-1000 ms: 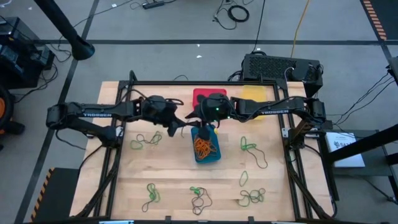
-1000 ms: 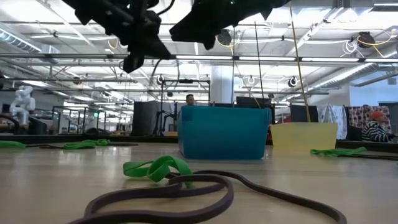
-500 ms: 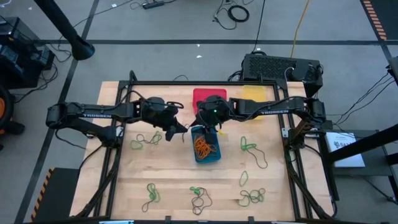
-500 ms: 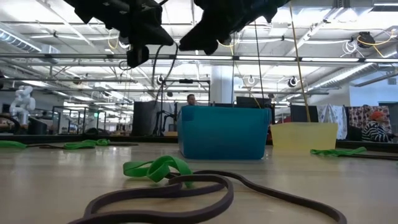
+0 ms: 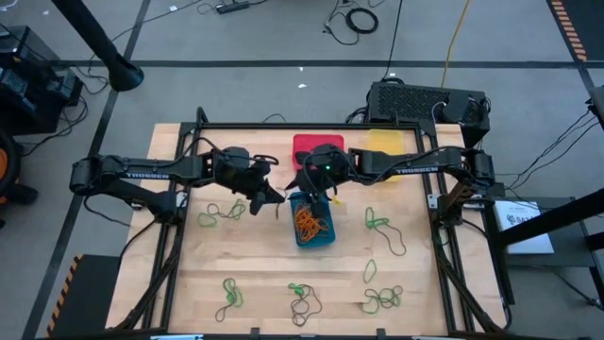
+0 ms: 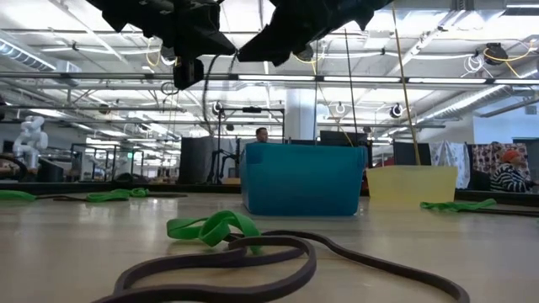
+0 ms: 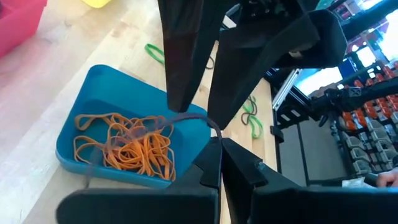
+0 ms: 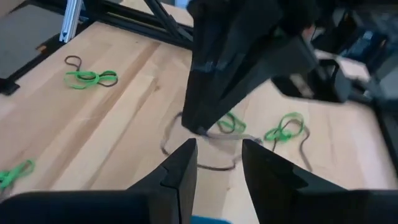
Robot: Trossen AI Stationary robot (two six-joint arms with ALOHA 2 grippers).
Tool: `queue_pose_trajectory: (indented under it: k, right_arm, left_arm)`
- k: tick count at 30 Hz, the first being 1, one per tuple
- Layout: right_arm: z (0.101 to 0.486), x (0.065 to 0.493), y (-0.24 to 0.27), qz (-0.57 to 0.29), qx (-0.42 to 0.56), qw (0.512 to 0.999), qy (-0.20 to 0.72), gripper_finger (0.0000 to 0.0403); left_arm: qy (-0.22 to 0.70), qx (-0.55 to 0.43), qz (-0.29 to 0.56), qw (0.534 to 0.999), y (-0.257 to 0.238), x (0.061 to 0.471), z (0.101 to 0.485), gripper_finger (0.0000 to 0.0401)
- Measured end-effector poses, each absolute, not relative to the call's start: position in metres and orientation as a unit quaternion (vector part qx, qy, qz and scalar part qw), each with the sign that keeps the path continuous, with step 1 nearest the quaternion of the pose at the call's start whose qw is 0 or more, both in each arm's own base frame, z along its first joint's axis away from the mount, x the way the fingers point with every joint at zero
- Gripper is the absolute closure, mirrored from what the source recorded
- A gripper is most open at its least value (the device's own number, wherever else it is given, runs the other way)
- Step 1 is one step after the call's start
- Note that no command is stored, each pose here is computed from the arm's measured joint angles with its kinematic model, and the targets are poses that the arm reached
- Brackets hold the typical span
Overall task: Sort rubber bands into baskets
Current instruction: Put the purple rubber band into the red bin
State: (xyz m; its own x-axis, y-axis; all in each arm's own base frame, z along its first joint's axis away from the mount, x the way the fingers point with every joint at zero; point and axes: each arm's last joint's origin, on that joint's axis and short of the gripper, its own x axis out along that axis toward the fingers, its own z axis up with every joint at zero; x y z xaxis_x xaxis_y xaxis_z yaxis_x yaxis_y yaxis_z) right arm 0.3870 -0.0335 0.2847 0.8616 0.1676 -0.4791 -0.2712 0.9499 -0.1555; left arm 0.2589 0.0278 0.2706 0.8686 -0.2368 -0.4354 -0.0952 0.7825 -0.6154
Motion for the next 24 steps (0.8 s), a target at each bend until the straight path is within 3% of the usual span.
queue_pose_trajectory:
  k: [11, 15, 20, 24]
  right_arm:
    - [0.286, 0.388, -0.023, 0.142, -0.171, 0.949, 0.222, 0.0288]
    - [0.285, 0.388, -0.022, 0.145, -0.176, 0.948, 0.223, 0.032]
    - [0.285, 0.388, -0.022, 0.144, -0.174, 0.948, 0.225, 0.0388]
    - [0.285, 0.388, -0.023, 0.143, -0.17, 0.949, 0.226, 0.0395]
  left_arm:
    - [0.254, -0.328, -0.039, 0.909, 0.028, 0.259, 0.271, 0.0393]
    - [0.254, -0.327, -0.039, 0.91, 0.028, 0.259, 0.27, 0.0393]
    - [0.254, -0.326, -0.039, 0.91, 0.028, 0.259, 0.27, 0.0393]
    - [0.247, -0.315, -0.043, 0.915, 0.028, 0.259, 0.272, 0.0387]
